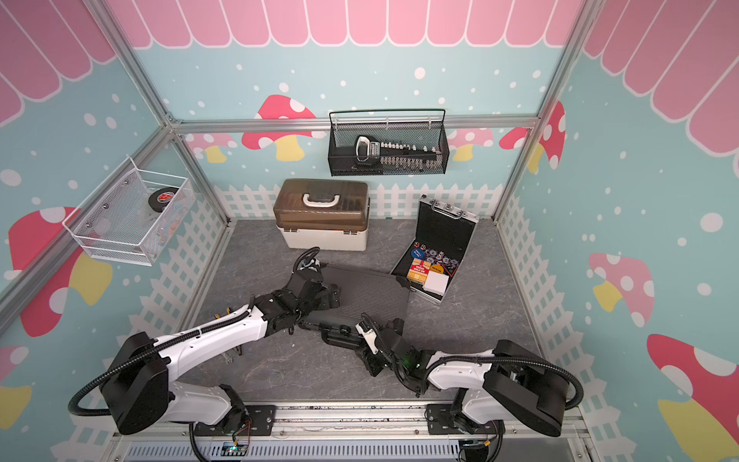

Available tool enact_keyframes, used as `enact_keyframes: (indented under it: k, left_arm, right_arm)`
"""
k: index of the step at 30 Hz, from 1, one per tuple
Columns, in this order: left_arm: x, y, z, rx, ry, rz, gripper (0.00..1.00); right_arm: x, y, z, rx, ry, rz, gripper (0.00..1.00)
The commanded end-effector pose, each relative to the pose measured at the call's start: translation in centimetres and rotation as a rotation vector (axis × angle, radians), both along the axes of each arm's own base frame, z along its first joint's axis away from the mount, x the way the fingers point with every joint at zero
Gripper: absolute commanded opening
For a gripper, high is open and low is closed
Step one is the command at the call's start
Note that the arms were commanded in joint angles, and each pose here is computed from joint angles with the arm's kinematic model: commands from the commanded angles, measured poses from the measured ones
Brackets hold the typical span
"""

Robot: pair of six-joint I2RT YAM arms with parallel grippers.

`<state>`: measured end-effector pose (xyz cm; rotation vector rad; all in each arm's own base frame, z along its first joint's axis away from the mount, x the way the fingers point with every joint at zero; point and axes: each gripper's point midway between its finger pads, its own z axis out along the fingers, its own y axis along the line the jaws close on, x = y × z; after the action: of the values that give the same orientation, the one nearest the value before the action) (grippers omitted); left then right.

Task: Close the poker set cases
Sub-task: Adjust the case lid of the poker set case.

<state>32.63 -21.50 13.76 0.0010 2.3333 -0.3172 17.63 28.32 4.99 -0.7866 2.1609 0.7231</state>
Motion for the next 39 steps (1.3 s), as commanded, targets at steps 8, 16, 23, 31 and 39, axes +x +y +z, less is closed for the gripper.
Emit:
enact_keyframes:
  k: [8, 16, 23, 31, 39]
  left_arm:
    - [0.3, 0.2, 0.8, -0.001, -0.015, 0.004, 0.99]
    - [0.3, 0.3, 1.1, 0.003, -0.019, 0.005, 0.99]
    - [0.2, 0.5, 0.7, 0.013, -0.013, 0.009, 0.99]
    - [0.1, 0.7, 0.6, 0.028, -0.011, 0.010, 0.99]
    - [0.4, 0.7, -0.3, 0.044, -0.001, 0.012, 0.99]
  right_arm:
    - [1.6, 1.2, 5.8, 0.194, -0.114, -0.039, 0.27]
    - [1.3, 1.1, 5.8, 0.185, -0.111, -0.024, 0.24]
    - [0.4, 1.5, 4.0, 0.143, -0.063, 0.024, 0.24]
    - [-1.6, 1.7, 0.8, 0.002, 0.005, 0.105, 0.29]
    - [-2.2, -0.1, -1.0, -0.108, 0.035, 0.081, 0.47]
